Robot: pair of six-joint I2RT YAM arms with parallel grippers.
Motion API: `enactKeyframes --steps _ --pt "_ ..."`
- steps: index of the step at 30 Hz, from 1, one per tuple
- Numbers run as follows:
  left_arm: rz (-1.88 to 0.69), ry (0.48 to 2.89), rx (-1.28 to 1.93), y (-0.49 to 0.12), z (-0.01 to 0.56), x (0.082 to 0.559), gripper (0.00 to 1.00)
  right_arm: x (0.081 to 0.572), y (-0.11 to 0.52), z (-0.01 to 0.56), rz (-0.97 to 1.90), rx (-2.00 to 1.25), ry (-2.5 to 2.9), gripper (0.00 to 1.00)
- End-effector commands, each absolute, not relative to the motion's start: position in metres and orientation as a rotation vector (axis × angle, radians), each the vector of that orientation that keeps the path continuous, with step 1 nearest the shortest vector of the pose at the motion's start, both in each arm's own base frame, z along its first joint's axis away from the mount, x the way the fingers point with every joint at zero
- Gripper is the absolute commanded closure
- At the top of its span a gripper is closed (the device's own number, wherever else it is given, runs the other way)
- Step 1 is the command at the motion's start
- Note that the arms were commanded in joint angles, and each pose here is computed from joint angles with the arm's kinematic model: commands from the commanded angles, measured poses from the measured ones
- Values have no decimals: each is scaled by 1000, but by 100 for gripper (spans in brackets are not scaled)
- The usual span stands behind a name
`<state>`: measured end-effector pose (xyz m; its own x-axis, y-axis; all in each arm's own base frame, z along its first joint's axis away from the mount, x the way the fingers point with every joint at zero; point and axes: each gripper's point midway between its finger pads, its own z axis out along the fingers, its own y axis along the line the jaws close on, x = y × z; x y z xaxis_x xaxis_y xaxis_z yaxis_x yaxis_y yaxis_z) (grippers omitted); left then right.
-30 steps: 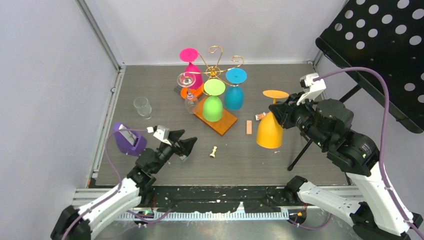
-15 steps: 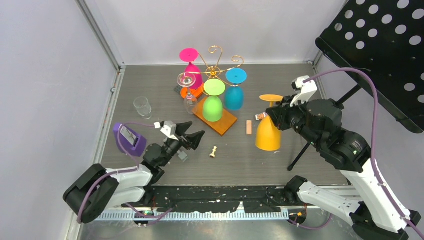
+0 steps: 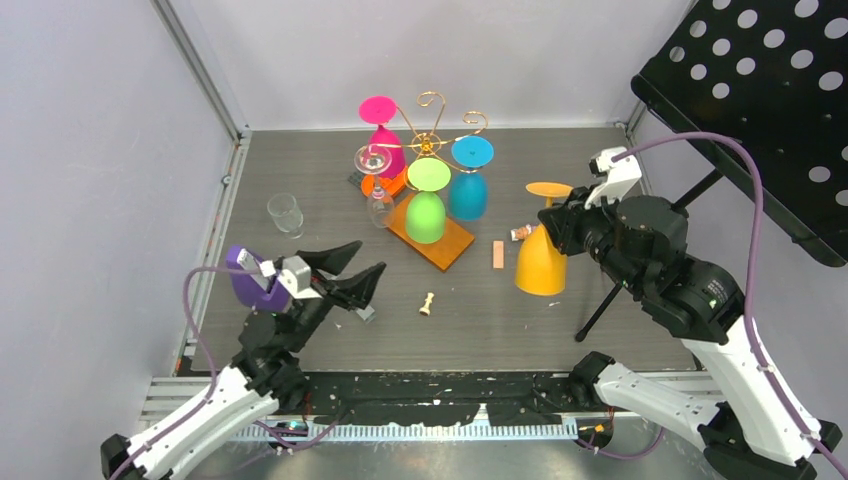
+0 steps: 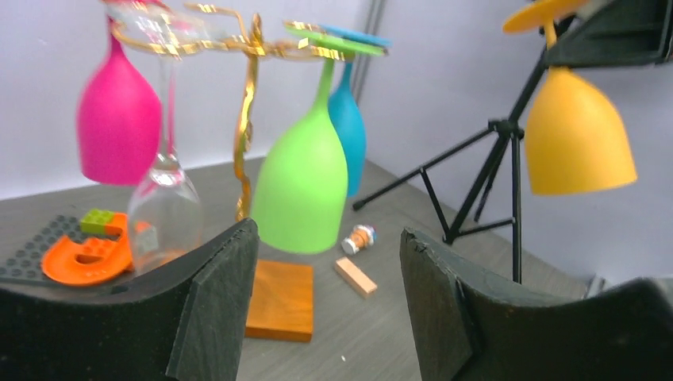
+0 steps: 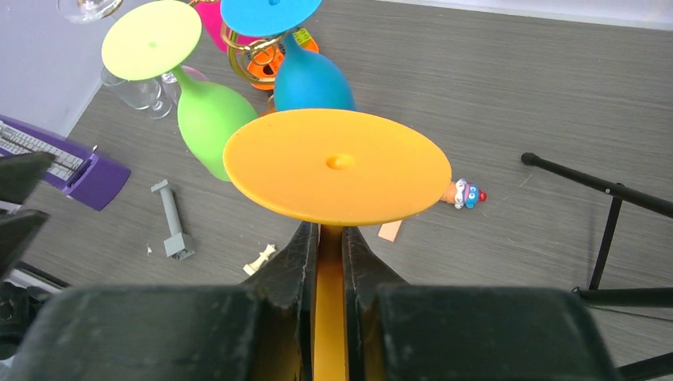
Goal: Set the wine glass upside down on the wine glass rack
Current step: Adjust the wine rack at the center of the board.
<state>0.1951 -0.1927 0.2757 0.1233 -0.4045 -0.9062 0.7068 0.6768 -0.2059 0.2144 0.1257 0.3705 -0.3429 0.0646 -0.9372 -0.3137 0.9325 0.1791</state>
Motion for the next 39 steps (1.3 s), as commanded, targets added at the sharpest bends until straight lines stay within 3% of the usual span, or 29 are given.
enactKeyframes --steps 1,8,19,29,39 --pt "-692 1327 231 -164 295 202 38 224 127 400 392 -168 1810 95" --pt "-531 1456 156 -144 377 219 50 238 134 428 349 -245 1765 95" --pt "-399 1500 387 -187 469 263 39 269 131 452 296 -288 1725 94" --pt "-458 1652 627 -265 467 315 28 269 127 436 328 -266 1756 95" --pt "-433 1807 613 -283 430 369 30 260 123 424 344 -258 1775 95"
